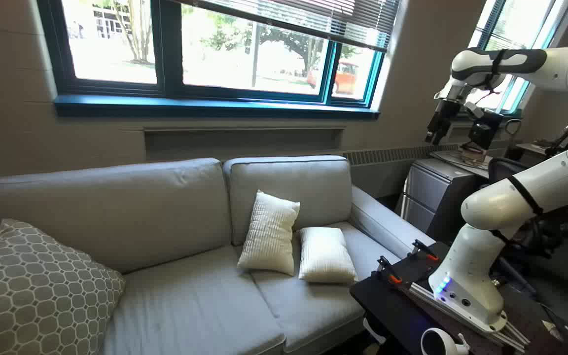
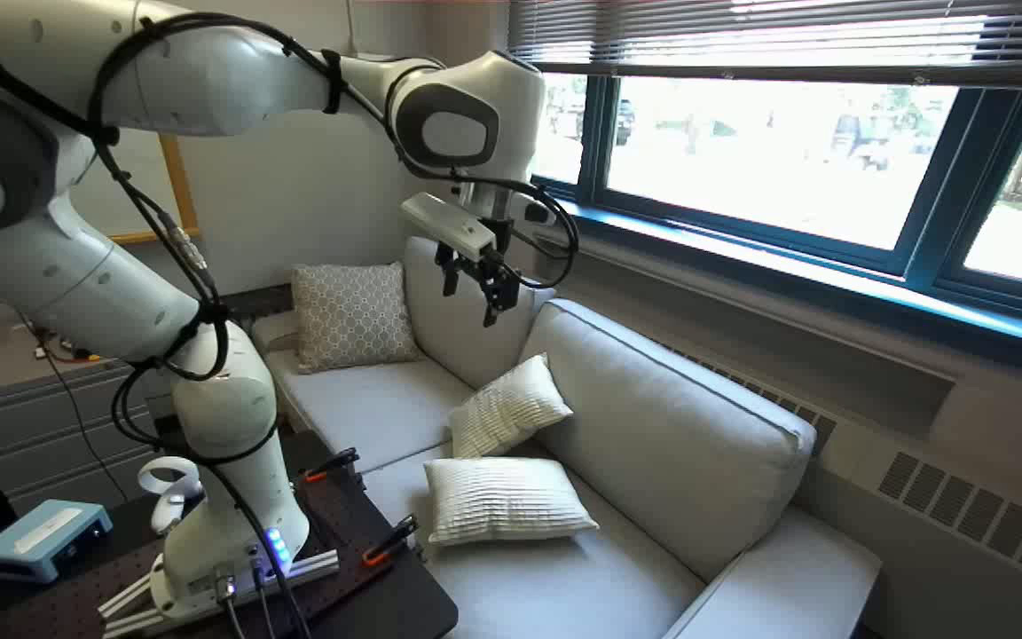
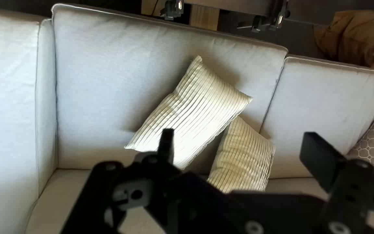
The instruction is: Move the cushions to the right shoulder of the couch
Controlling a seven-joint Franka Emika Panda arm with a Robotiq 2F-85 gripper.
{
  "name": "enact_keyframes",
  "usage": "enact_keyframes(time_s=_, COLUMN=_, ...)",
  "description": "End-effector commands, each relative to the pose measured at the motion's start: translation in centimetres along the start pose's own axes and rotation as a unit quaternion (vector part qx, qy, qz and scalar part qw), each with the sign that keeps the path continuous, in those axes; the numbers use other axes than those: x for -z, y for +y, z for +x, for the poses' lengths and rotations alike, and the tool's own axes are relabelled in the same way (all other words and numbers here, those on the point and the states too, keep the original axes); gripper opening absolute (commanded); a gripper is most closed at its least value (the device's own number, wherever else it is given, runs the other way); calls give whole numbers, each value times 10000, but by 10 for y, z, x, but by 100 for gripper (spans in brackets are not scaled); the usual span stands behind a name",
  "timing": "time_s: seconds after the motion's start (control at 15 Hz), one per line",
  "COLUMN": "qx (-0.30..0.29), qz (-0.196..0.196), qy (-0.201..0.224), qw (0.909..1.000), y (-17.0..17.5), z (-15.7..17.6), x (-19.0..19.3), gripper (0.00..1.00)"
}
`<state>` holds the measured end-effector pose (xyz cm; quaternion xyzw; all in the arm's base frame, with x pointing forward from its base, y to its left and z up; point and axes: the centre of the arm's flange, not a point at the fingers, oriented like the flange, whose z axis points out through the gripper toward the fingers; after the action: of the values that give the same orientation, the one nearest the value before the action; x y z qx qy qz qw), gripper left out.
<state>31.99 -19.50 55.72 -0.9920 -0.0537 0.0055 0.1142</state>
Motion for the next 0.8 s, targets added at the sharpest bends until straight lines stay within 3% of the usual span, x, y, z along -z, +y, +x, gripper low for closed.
enact_keyframes(time_s=0.0, qx=0, qz=-4, qy=7, qw=10000, y=0, z=0, x=0, gripper=100)
enact_keyframes(time_s=0.73, qx=-113, qz=-72, qy=90, qw=9999, y=1, z=4, x=2, gripper=100)
